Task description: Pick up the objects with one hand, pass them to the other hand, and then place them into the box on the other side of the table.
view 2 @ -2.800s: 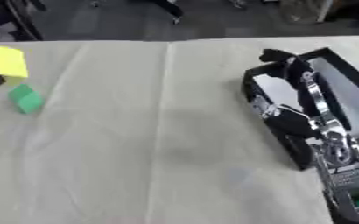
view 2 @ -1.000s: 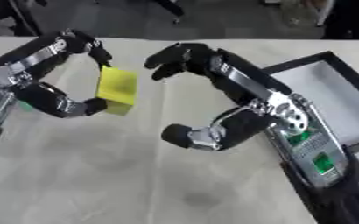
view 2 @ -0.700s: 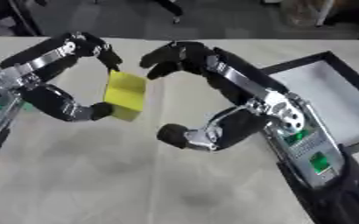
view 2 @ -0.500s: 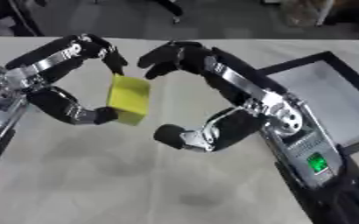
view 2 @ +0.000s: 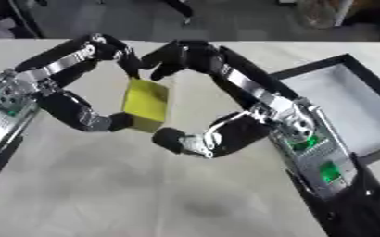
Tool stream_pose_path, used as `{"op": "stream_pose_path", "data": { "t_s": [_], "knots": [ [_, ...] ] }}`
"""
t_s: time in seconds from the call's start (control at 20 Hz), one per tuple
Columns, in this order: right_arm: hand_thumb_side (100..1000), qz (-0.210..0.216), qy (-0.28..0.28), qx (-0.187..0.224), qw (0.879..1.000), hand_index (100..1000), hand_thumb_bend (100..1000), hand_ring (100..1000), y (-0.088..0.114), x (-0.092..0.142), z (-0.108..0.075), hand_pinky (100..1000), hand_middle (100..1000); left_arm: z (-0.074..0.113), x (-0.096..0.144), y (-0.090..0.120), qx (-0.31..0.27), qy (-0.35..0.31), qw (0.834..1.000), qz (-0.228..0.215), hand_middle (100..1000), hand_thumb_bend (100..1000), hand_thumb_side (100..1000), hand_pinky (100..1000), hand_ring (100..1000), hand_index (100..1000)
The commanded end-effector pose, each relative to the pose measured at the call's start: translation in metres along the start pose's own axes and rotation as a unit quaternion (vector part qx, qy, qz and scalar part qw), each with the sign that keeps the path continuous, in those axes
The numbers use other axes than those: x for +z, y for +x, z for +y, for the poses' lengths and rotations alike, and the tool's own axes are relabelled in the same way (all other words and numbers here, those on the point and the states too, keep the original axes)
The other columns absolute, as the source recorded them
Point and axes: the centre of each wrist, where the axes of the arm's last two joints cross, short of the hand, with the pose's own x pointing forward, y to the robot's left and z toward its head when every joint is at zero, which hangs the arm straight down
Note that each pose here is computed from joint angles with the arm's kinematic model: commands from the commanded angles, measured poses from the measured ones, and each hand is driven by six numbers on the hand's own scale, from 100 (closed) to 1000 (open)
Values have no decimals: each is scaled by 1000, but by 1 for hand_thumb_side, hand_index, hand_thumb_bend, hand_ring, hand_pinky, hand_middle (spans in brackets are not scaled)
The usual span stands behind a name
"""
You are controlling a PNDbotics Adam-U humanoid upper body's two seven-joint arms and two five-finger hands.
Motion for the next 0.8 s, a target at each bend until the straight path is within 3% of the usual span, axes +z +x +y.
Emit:
{"op": "stream_pose_path", "data": {
  "t_s": [0.05, 0.8],
  "knots": [
    [444, -10, -15, 28, 999, 841, 441, 732, 8, -6, -3, 790, 752, 9, -4, 9, -19, 10, 1000, -11, 491, 400, 297, 793, 556, 561],
    [452, 6, -26, 51, 998, 839, 450, 708, 8, -6, 4, 774, 740, 14, -8, 30, 1, 23, 999, -42, 489, 401, 292, 791, 554, 558]
  ]
}}
